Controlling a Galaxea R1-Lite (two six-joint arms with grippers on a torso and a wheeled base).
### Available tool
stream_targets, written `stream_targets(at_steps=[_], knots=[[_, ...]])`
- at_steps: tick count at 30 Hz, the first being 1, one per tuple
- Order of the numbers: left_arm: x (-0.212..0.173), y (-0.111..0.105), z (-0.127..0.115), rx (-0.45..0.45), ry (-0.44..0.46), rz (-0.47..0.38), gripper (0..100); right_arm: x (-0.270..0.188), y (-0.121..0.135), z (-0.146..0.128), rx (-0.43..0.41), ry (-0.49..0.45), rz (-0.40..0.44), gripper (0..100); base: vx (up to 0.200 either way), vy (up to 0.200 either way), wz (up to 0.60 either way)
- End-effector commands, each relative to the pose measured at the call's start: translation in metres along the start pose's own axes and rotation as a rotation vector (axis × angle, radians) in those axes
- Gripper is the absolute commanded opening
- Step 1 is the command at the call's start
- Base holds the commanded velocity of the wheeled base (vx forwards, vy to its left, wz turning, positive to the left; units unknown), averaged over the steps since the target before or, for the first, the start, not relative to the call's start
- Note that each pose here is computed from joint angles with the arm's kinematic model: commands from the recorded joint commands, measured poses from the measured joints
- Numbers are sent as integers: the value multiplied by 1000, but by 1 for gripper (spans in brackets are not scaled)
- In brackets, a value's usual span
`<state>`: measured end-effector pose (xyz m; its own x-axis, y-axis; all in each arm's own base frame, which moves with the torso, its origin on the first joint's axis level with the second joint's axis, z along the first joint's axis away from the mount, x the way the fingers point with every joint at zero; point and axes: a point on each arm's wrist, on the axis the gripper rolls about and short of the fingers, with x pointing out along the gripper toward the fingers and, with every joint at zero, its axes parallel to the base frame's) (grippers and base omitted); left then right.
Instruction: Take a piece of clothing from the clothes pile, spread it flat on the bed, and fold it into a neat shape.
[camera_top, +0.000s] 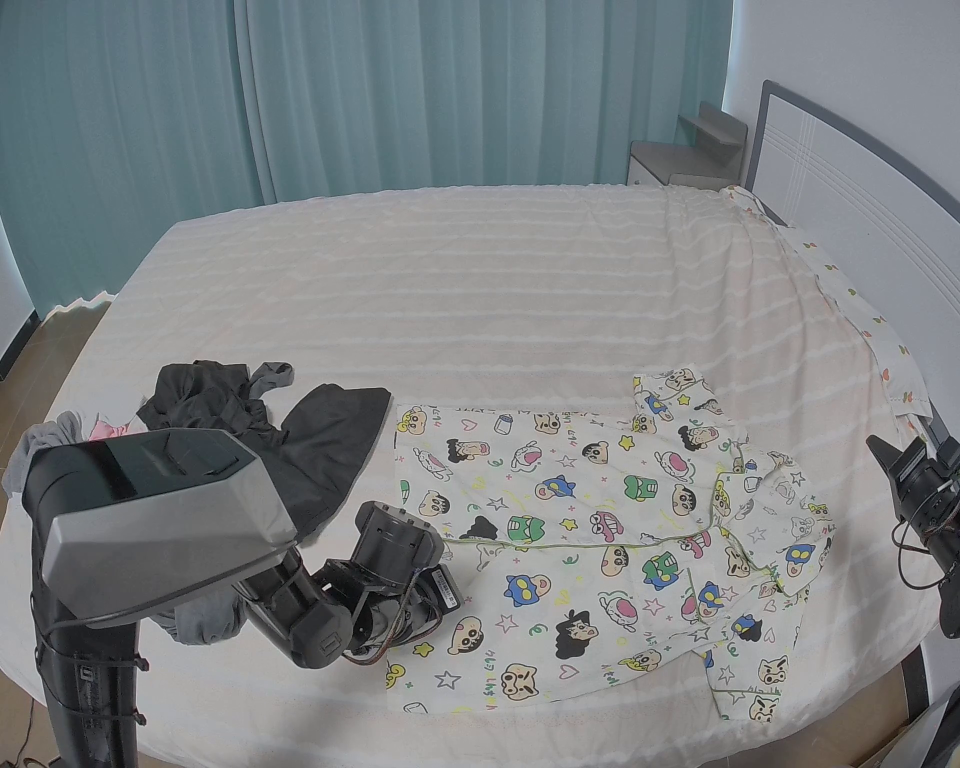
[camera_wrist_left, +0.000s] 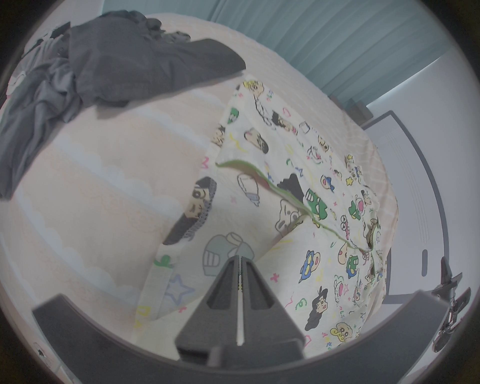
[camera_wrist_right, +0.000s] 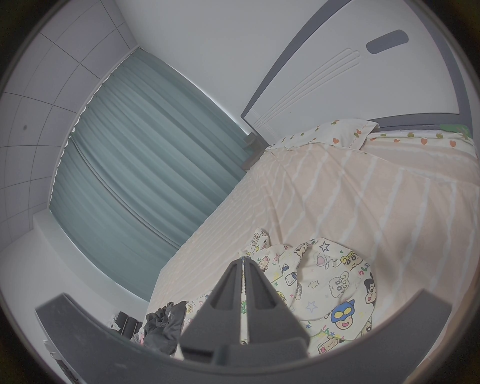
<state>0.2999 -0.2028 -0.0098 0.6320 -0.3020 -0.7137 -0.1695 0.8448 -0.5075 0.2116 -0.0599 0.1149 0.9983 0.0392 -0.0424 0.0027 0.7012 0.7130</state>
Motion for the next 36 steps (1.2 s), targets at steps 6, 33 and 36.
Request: stream_targets(at_steps=[6,33,36], knots=[[14,-4,-3,17,88,49,0,1,0,0,-2,-3,4,0,0,0,0],[-47,-55,-48,141,403,-263,0,1,0,-1,-1,0,5,0,0,0,0],[-47,-54,-56,155,423,-256,0,2,-1,0,-1,-2,3,0,0,0,0]])
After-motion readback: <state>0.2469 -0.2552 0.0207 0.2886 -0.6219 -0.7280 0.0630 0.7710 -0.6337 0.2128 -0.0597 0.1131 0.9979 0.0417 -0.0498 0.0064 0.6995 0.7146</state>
